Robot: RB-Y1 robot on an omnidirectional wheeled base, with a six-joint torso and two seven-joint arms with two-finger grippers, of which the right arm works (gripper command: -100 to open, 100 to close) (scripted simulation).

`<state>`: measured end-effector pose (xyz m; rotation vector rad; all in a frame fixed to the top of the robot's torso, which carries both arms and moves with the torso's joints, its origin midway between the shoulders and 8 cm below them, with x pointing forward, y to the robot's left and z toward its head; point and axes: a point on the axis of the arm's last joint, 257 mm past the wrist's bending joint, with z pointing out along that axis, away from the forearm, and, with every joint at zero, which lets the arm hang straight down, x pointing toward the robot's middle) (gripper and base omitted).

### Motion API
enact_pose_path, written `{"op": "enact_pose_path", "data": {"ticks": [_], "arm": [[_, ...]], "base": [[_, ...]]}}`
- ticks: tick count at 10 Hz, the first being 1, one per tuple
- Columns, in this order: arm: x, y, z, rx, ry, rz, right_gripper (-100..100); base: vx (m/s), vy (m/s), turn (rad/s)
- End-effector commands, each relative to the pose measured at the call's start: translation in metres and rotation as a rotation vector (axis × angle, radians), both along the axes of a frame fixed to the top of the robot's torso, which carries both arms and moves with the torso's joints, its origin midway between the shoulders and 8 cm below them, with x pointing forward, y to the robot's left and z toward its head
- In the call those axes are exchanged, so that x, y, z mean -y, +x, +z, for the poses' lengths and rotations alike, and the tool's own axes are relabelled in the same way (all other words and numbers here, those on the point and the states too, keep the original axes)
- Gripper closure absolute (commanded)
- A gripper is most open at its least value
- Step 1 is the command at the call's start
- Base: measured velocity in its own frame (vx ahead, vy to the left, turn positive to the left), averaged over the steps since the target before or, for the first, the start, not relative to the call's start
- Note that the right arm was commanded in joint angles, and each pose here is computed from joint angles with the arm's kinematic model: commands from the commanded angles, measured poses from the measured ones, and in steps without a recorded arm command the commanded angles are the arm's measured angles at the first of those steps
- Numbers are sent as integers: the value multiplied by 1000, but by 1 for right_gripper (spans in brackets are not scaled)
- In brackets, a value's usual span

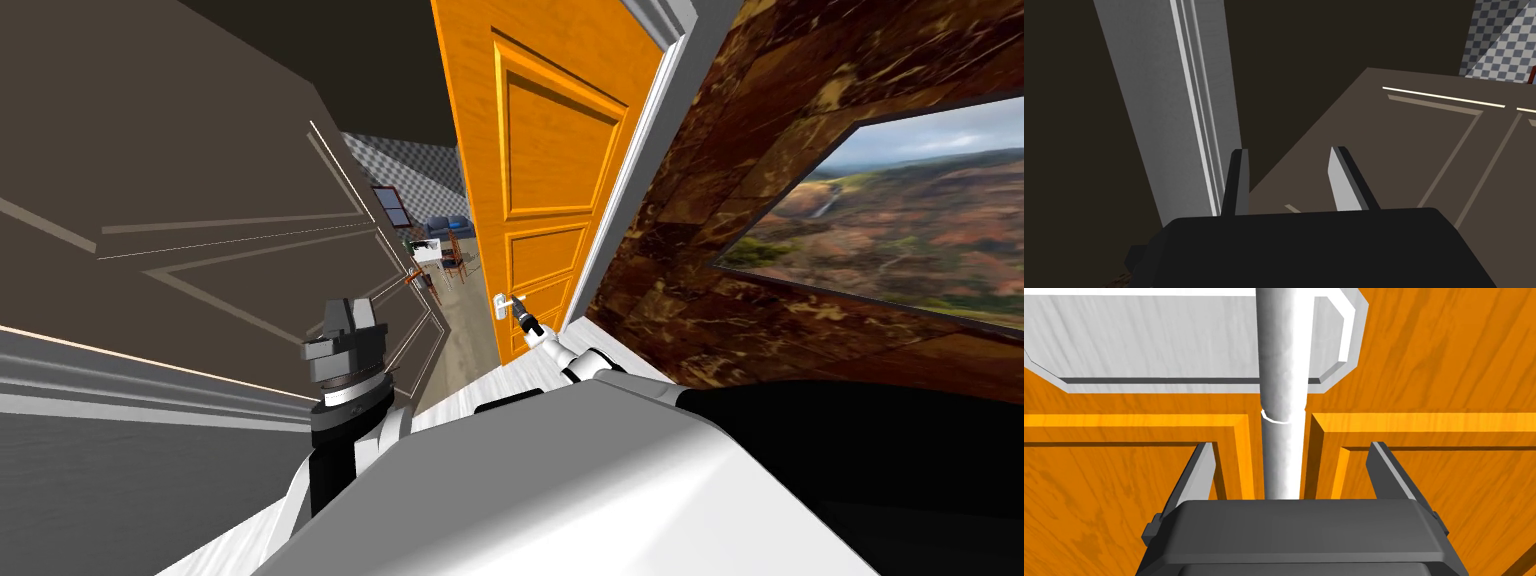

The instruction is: Push the door open

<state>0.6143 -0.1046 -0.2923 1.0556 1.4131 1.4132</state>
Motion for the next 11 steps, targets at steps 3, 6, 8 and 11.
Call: {"op": "enact_pose_path", "data": {"ticks": [3,6,8,11], "arm": [[-2,0,0,-1,4,0,100],[-2,0,0,-1,4,0,100],[-2,0,0,-1,4,0,100],[20,6,3,7,0,-36,100]], "base": [[87,34,8],[-11,-7,9],[0,0,0],[145,93,-46]]}}
